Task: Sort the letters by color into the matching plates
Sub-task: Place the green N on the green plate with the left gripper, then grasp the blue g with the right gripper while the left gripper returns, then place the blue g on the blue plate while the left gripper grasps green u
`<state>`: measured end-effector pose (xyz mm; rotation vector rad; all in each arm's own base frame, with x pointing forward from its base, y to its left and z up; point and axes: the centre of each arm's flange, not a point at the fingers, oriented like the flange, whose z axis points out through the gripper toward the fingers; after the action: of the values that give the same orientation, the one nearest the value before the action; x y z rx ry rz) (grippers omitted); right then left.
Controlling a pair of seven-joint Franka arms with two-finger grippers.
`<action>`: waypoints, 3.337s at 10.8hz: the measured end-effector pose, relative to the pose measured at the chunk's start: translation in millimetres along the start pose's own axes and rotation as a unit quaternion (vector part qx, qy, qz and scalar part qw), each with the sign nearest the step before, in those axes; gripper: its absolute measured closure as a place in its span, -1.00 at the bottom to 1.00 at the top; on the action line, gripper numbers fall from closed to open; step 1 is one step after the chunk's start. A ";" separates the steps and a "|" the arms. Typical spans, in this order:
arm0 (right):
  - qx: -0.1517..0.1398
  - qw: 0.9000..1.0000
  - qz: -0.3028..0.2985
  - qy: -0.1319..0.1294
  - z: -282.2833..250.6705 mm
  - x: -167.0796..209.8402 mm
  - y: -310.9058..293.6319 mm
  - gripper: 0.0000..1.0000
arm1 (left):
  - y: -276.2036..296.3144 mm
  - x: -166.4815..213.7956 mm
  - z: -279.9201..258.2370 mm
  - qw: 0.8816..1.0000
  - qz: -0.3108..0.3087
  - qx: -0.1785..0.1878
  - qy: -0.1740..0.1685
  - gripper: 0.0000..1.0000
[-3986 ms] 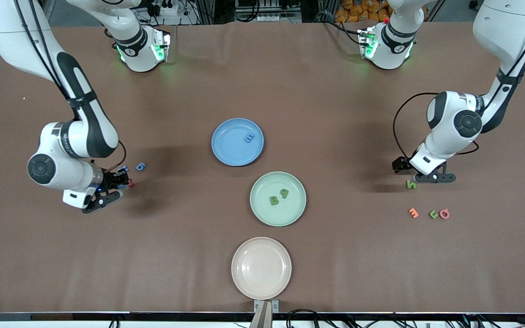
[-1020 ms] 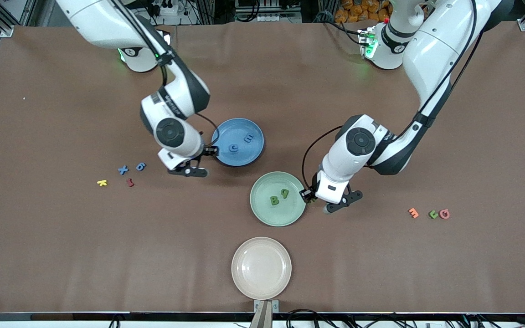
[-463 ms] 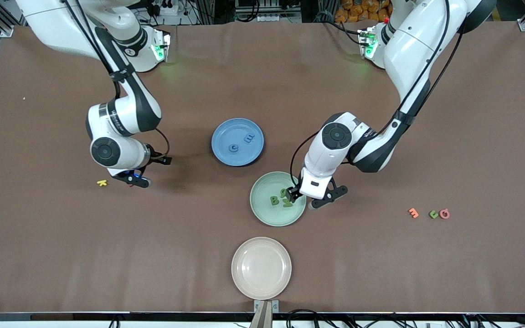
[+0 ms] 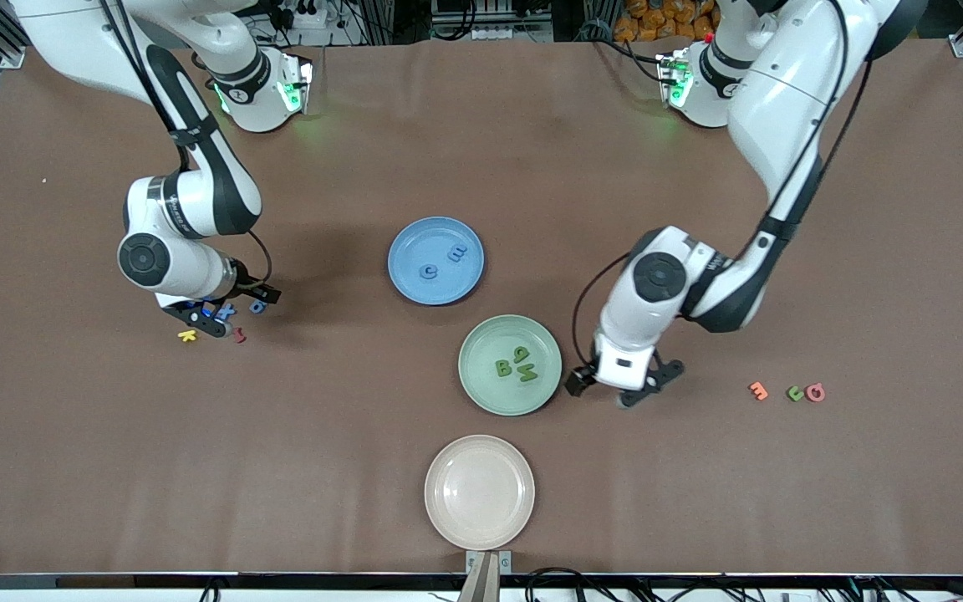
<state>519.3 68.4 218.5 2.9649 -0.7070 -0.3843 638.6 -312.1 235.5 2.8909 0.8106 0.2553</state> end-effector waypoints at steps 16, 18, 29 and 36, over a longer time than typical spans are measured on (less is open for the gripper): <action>0.058 0.996 0.037 0.064 38.8 6.0 18.1 -0.12 | -258.1 199.9 17.5 0.987 -0.108 0.114 -0.045 -1.00; 0.058 0.995 0.039 0.067 38.9 8.7 21.2 -0.11 | -277.2 203.5 23.1 0.988 -0.092 0.110 -0.049 -1.00; 0.063 0.996 -0.007 0.069 44.5 8.9 11.5 0.48 | -299.7 210.7 45.2 0.992 -0.066 0.093 -0.052 -1.00; 0.083 0.996 -0.010 0.017 14.1 -59.4 -94.0 0.48 | -309.7 221.4 44.3 0.993 -0.053 0.091 -0.046 -1.00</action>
<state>505.2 179.0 206.6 3.1276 -0.7406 -0.2899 677.8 63.2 168.3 2.9858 1.0171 0.0387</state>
